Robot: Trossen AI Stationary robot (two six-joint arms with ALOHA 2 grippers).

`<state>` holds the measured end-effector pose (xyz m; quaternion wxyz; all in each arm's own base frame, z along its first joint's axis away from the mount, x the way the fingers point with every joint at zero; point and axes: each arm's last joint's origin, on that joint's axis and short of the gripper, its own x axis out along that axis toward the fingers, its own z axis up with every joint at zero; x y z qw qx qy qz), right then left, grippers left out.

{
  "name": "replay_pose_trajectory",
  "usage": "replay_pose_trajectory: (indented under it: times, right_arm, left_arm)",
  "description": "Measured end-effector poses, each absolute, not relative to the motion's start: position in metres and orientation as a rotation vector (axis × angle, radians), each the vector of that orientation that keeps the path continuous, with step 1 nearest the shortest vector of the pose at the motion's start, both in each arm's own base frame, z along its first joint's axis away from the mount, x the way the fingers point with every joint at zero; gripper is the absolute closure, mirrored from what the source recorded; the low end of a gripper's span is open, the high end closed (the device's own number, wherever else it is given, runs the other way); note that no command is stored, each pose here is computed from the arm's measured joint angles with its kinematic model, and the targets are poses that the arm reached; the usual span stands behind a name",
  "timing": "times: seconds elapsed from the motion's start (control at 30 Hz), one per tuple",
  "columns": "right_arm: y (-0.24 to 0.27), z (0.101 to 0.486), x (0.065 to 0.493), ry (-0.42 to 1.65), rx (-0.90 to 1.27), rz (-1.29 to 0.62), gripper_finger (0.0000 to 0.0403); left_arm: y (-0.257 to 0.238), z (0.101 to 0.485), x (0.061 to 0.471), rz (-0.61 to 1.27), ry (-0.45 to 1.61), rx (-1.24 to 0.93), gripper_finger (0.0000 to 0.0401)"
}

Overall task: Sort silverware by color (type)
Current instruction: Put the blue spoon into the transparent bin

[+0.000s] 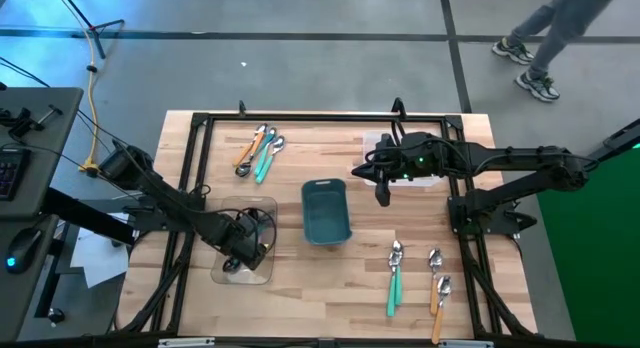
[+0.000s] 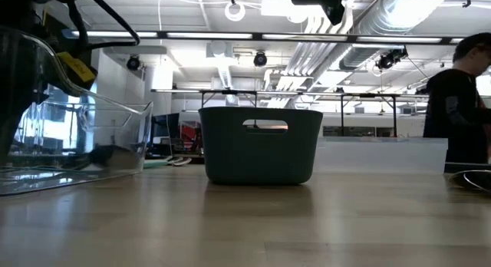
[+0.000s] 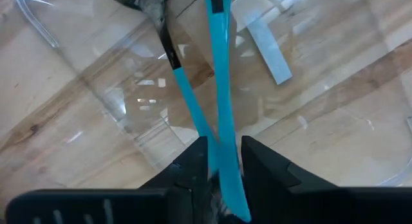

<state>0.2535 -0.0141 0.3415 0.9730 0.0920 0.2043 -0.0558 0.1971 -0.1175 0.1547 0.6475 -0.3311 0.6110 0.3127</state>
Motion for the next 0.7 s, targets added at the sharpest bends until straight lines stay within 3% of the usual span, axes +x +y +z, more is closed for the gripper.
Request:
replay_pose_trajectory:
  times: [0.7]
  right_arm:
    - [-0.014, 0.34, 0.253, 0.425, 0.186, -0.114, 0.0403]
  left_arm:
    - [-0.107, 0.183, 0.192, 0.59, 1.305, -0.788, 0.0258]
